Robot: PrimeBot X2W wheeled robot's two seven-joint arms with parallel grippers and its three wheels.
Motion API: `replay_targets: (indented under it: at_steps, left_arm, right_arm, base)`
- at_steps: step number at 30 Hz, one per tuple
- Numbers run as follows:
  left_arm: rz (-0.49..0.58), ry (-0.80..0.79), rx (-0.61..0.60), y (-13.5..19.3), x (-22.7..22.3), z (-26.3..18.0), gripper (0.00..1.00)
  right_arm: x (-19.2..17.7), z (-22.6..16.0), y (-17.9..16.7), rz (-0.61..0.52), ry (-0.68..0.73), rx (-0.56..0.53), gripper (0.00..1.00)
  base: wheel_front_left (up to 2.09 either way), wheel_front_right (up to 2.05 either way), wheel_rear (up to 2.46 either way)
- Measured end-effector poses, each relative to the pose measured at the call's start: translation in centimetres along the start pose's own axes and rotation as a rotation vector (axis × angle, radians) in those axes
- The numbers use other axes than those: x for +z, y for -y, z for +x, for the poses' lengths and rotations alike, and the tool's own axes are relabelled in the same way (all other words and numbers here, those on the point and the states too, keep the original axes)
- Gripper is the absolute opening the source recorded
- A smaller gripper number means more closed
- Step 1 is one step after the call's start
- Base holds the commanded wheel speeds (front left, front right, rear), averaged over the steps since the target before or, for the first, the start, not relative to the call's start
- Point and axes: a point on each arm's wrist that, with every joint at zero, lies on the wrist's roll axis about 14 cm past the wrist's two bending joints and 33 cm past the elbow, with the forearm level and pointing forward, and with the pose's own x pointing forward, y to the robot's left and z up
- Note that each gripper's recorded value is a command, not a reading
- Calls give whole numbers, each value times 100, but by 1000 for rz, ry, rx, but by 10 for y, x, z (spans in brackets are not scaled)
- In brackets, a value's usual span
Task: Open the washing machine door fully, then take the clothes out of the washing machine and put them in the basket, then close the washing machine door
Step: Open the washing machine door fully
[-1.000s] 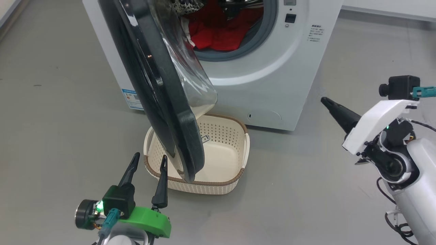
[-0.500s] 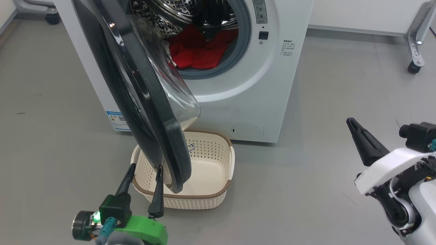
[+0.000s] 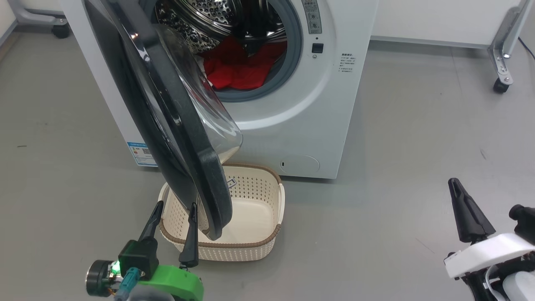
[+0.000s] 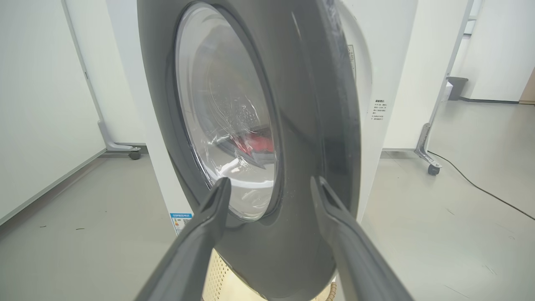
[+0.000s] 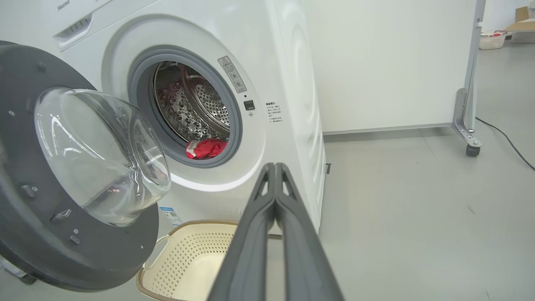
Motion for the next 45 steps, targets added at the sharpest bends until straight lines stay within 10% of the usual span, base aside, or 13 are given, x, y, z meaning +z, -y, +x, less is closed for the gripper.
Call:
replay_targets:
  at_steps: [2, 3, 45]
  left_arm:
    - [0, 1, 0, 0, 0, 0, 100]
    - [-1, 3, 0, 0, 1, 0, 100]
    - [-5, -15, -15, 5, -5, 5, 100]
  right_arm:
    - [-8, -5, 1, 9, -16, -17, 85]
    - [-11, -8, 1, 3, -24, -19, 100]
    - [-3, -26, 5, -57, 45, -88, 100]
  base:
    - [0, 0, 0]
    - [0, 0, 0]
    - [0, 0, 0]
